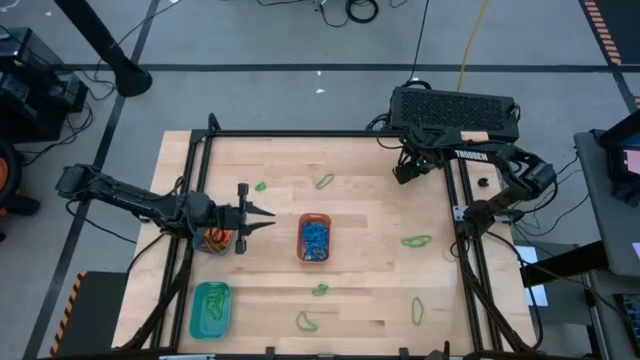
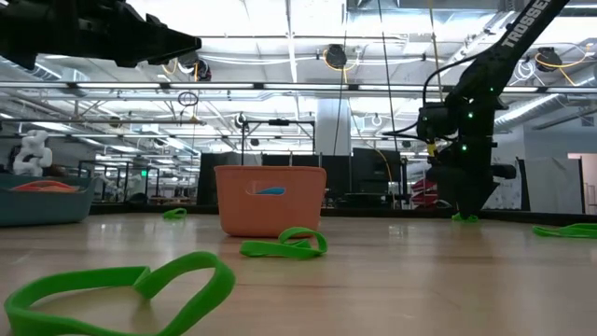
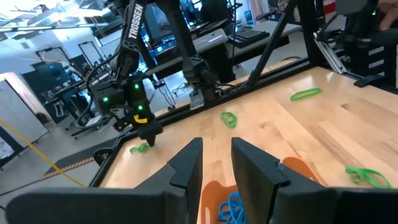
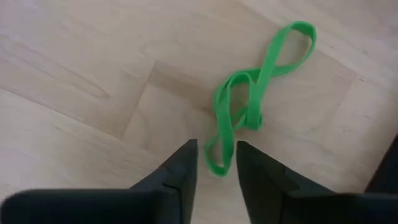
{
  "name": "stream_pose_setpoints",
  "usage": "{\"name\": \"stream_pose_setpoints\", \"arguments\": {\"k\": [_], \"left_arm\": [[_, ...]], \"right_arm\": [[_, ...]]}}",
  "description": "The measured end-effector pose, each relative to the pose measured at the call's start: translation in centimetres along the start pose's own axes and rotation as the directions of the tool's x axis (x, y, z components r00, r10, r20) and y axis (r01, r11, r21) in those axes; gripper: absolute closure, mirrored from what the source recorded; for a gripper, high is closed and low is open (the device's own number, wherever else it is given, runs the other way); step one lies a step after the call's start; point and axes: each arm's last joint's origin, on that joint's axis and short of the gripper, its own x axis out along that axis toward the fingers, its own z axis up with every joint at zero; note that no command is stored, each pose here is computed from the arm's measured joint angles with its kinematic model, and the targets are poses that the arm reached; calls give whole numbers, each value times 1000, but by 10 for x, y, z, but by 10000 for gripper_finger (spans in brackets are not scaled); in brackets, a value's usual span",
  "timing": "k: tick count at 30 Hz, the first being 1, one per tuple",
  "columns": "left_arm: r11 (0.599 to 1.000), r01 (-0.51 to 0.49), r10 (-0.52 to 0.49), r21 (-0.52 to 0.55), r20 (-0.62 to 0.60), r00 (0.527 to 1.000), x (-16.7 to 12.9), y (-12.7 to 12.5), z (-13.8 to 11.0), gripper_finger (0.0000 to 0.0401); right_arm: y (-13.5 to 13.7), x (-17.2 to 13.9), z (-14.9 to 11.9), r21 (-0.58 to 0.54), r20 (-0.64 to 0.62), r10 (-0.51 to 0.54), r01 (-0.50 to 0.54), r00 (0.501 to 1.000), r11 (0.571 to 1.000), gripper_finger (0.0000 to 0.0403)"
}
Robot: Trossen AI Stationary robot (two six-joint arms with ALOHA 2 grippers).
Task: Sort rubber bands into baskets
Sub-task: Put the green rubber band into the green bin
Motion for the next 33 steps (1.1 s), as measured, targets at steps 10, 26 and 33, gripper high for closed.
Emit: {"name": "stream_pose_setpoints", "arguments": {"k": [10, 26, 33], "left_arm": [[1000, 20, -20, -1, 8, 1000, 0, -1, 0, 308], [997, 68, -68, -24, 7, 998, 3, -3, -2, 308], [998, 49, -48, -28, 44, 998, 14, -6, -4, 308]], "right_arm": [[0, 0, 1, 14, 8, 1, -1, 1000, 1000, 397], [35, -37, -4, -143, 47, 353, -343, 935, 928, 402], [56, -89, -10, -251, 150, 512, -468, 846, 847, 403]]}}
